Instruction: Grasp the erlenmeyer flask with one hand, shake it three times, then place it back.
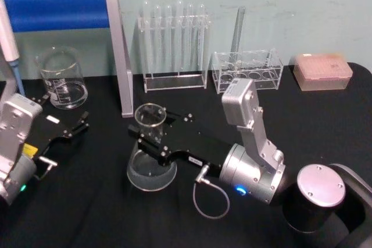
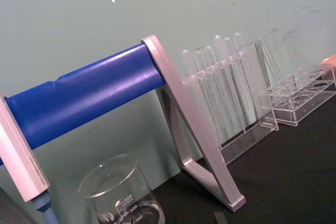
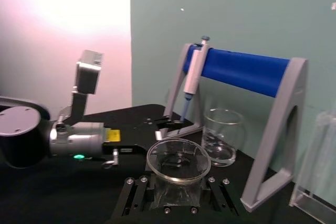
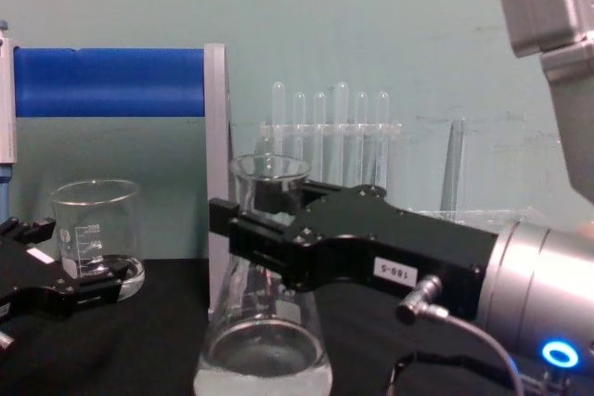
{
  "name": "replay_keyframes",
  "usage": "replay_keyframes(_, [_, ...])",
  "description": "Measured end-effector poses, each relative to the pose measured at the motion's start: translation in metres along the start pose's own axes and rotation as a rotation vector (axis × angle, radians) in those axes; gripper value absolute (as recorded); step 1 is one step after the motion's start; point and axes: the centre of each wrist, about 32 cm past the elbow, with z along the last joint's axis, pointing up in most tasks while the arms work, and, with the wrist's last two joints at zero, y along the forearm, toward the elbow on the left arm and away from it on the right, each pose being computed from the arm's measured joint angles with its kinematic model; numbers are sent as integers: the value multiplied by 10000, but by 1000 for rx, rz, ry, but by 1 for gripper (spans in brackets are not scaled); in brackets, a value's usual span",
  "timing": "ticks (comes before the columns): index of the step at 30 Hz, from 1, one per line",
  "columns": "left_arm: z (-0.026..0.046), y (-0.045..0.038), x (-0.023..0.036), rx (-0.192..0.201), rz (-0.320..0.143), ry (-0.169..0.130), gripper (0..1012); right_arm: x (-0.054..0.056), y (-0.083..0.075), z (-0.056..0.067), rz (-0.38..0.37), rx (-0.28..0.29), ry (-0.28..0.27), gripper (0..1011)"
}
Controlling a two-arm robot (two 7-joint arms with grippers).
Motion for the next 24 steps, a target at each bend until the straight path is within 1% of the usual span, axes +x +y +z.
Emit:
replay_keyframes(1, [0,0,0,0,0,0,1001,-19,5,1,10,-1,0,456])
replay_keyframes(7, [0,0,0,0,0,0,1001,-56,12,-6,31,-7,0,456])
replay_keyframes(10, [0,0,0,0,0,0,1001,-49,12,-2,26,-6,-1,456])
replay_keyframes(13, [0,0,0,0,0,0,1001,-17,8,-3,5,-8,-3,456])
replay_keyframes(14, [0,0,0,0,0,0,1001,11,2,-4,-10,-8,-5,456])
replay_keyframes(15, [0,0,0,0,0,0,1001,11,2,-4,-10,-8,-5,456])
replay_keyframes(17, [0,0,0,0,0,0,1001,65,-14,-2,-38,-7,-9,456])
replay_keyframes(20, [0,0,0,0,0,0,1001,183,-59,7,-99,-6,-20,456])
replay_keyframes(23, [0,0,0,0,0,0,1001,256,-93,11,-139,-6,-26,456])
replay_keyframes(24, [0,0,0,0,0,0,1001,317,-124,15,-172,-6,-32,456])
